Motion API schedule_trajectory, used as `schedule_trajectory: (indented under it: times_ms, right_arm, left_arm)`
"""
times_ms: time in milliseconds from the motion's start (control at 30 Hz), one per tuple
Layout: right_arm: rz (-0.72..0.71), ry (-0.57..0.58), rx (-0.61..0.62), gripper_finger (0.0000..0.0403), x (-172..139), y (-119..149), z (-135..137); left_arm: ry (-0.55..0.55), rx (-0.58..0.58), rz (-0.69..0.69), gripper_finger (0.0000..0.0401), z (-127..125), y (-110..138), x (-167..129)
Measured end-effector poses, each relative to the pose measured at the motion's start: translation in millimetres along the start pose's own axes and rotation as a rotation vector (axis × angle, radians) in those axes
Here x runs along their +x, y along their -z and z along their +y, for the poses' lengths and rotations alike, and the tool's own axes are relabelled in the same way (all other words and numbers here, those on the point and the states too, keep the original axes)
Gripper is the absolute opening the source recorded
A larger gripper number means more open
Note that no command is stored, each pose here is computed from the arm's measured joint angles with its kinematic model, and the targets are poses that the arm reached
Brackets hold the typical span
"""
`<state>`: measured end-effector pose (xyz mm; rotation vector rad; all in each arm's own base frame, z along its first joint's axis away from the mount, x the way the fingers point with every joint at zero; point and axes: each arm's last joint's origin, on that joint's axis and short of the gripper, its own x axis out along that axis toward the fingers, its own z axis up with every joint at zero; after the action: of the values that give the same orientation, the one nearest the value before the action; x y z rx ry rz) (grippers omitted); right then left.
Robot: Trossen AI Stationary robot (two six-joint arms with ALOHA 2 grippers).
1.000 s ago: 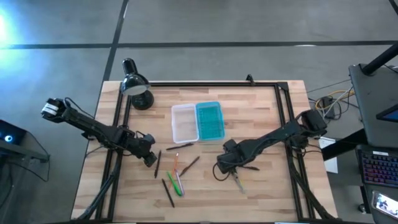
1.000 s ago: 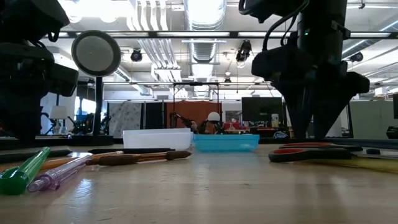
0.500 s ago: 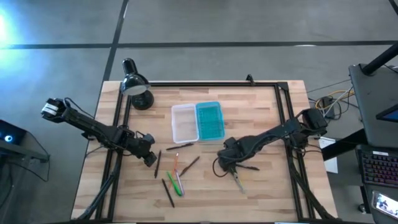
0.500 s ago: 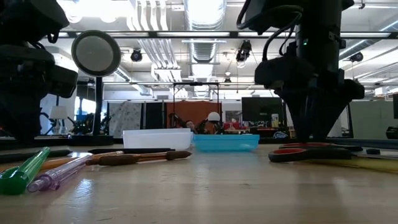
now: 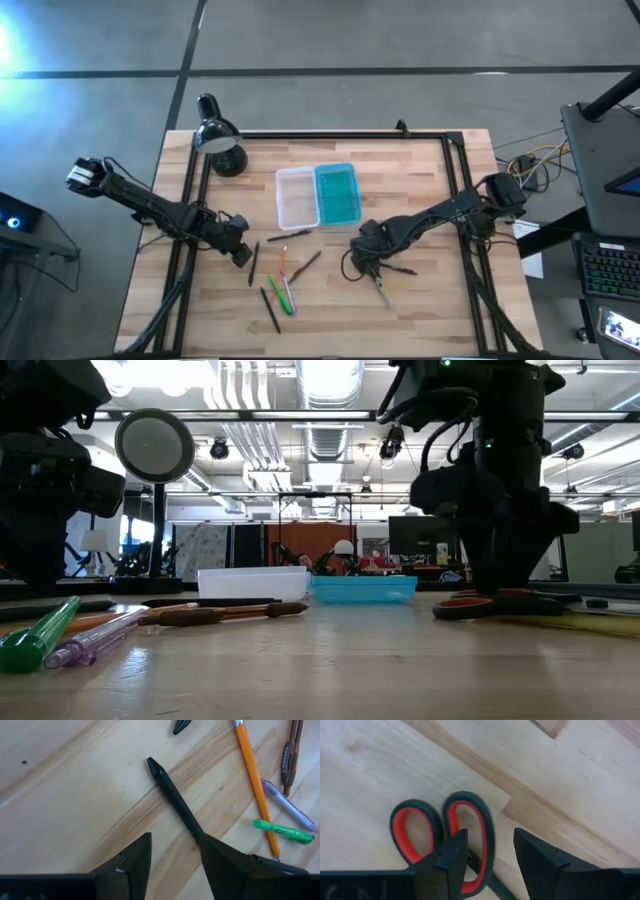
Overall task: Pick & place school supplies into a supply box
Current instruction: Put the scissors into the supply box
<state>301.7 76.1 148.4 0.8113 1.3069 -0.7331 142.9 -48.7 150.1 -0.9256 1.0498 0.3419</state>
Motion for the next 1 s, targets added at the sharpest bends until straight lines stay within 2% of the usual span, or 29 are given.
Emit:
schedule_trajectory:
  times_ms: [167, 400, 533, 633, 800, 1000]
  right_arm:
    - [0.019, 0.003, 0.011, 0.0143, 5, -2, -5]
    - [0.047, -0.01, 0.006, 0.0113, 11, -2, -10]
    - [0.068, -0.013, -0.024, 0.007, 10, -6, -12]
    - [0.077, -0.059, -0.055, 0.0026, 7, -9, -10]
    - [0.044, -0.149, -0.019, 0.002, -19, -14, -11]
    - [-0.126, -0.313, 0.182, 0.0019, -77, -28, -25]
  left_arm:
    - [-0.002, -0.004, -0.005, 0.0151, 0, 0, 0]
    - [-0.002, -0.004, -0.005, 0.0151, 0, 0, 0]
    - [-0.004, -0.004, -0.004, 0.0151, 1, 0, 0]
    - [-0.005, -0.003, -0.005, 0.0151, 1, 0, 0]
    - [-0.005, -0.003, -0.007, 0.0151, 0, 0, 0]
    - [0.005, -0.002, -0.029, 0.0151, -1, -1, 0]
